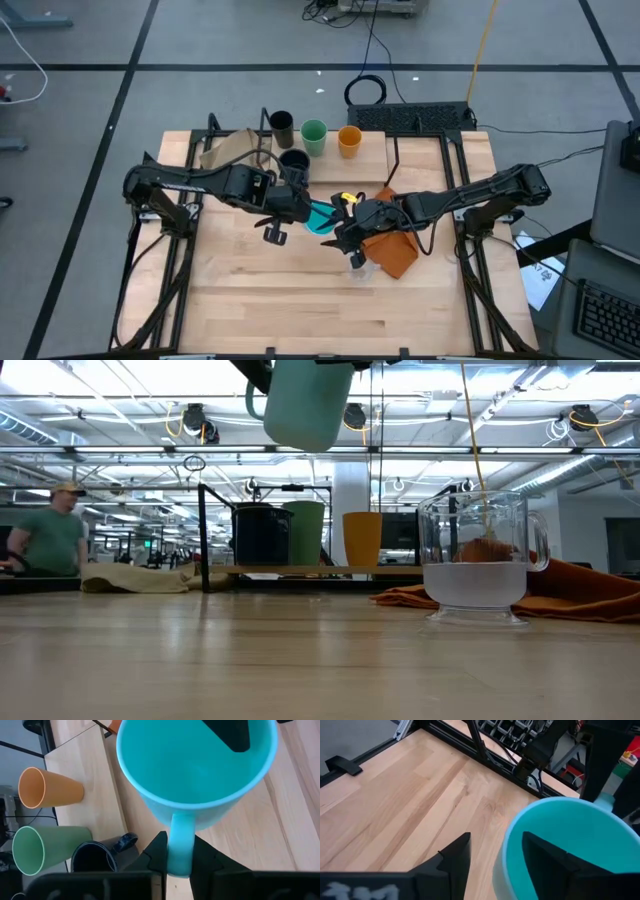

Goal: Stack small to large cups/mugs on shelf
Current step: Put the light blue mug on the shelf

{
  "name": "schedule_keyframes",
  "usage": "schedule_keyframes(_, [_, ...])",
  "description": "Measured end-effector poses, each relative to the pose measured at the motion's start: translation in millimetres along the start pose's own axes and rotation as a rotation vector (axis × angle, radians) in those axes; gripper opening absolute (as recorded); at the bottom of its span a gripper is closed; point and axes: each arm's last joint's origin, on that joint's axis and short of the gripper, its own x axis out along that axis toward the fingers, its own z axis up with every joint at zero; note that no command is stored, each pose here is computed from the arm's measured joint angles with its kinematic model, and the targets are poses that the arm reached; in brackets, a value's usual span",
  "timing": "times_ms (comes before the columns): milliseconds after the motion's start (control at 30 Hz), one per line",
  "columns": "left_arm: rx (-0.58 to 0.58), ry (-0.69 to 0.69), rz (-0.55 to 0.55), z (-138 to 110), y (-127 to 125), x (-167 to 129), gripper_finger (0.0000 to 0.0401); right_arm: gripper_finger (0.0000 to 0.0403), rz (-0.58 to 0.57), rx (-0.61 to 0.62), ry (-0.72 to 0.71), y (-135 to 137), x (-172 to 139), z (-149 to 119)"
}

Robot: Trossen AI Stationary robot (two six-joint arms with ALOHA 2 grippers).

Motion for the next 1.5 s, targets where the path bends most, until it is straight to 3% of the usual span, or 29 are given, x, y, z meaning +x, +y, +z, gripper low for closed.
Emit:
schedule_keyframes(133, [-0.003, -0.002, 0.000, 0.2, 0.1, -0.1, 0.0044, 0.0140, -0.006, 0.000, -0.006, -0.4, 0.1, 0.6])
schedule_keyframes(367, [-0.006, -0.002, 0.000, 0.2, 0.1, -0.3, 0.0044, 0.0028, -0.014, -0.001, -0.019, -1.1, 0.3, 1.8])
schedule_keyframes(433, [-0.012, 0.000, -0.002, 0.0, 0.0, -0.3, 0.0044, 0.0012, -0.015, -0.006, -0.014, -0.9, 0.4, 1.3])
schedule_keyframes(900, [-0.025, 0.003, 0.000, -0.3, 0.0, -0.3, 0.0046, 0.0005, -0.019, 0.019, -0.016, -1.4, 0.5, 1.3])
schedule_keyframes(1133, [-0.048, 0.001, 0.033, -0.1, 1.5, -1.2, 0.0095, 0.0001, -0.046, 0.072, -0.001, -6.0, 0.9, -1.4])
schedule_keyframes(1500, [-0.066, 0.010, 0.073, -0.6, 3.9, -1.0, 0.0140, 0.0001, -0.057, 0.087, -0.006, -6.6, 1.1, -0.9])
